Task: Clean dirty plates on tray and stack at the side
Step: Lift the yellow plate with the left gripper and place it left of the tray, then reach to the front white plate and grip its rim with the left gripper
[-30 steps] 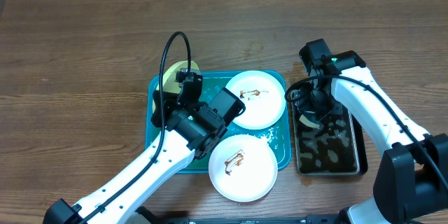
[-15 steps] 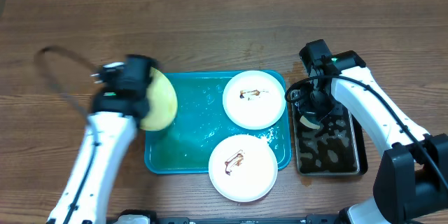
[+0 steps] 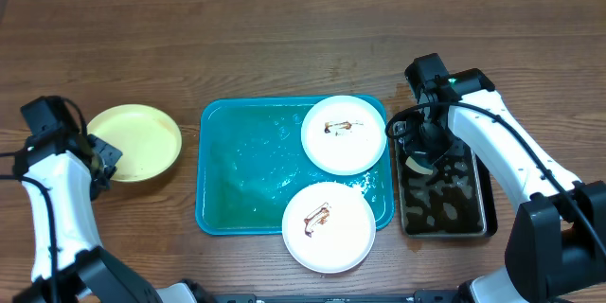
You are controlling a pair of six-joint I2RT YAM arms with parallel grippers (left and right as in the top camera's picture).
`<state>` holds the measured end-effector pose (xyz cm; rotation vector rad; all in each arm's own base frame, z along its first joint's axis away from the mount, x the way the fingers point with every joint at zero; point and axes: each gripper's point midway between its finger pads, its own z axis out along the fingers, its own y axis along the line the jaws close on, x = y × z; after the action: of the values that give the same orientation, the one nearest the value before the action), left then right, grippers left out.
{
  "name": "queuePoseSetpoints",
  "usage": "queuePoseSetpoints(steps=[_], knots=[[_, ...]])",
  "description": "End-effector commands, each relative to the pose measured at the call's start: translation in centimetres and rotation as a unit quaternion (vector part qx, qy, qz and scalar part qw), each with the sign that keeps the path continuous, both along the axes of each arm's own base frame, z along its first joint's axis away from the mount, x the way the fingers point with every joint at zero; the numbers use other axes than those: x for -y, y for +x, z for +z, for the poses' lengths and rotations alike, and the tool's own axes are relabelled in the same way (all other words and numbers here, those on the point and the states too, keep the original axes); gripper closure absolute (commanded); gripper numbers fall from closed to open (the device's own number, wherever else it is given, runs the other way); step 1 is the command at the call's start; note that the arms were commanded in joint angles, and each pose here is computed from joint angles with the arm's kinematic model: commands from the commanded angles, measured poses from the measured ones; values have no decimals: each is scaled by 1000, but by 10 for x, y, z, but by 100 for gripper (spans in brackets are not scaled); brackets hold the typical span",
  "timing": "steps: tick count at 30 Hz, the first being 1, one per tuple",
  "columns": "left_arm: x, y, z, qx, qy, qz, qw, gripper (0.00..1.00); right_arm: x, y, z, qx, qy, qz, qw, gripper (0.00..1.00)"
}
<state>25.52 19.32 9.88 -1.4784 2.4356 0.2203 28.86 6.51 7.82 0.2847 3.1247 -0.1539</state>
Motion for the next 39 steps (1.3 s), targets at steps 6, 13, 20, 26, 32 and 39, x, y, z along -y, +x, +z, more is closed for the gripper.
queuePoseSetpoints(steps=[6, 13, 20, 26, 32, 39], knots=[[-11, 11, -10, 10, -11, 10, 1000, 86, 2, 0, 4, 6, -2, 1, 1000, 96], [13, 34, -1, 58, -68, -62, 994, 47, 2, -1, 4, 5, -2, 1, 1000, 96], [82, 66, 40, 124, -119, -214, 962, 43, 1, -3, 4, 1, 0, 1, 1000, 96], [174, 51, 39, 61, -160, -333, 927, 43, 1, -3, 4, 0, 0, 1, 1000, 96], [251, 7, 25, -33, -206, -409, 888, 42, -2, -1, 3, 2, 9, 29, 1000, 96], [314, -45, 1, -117, -226, -441, 861, 41, -5, -2, 3, -2, 19, 39, 999, 96]])
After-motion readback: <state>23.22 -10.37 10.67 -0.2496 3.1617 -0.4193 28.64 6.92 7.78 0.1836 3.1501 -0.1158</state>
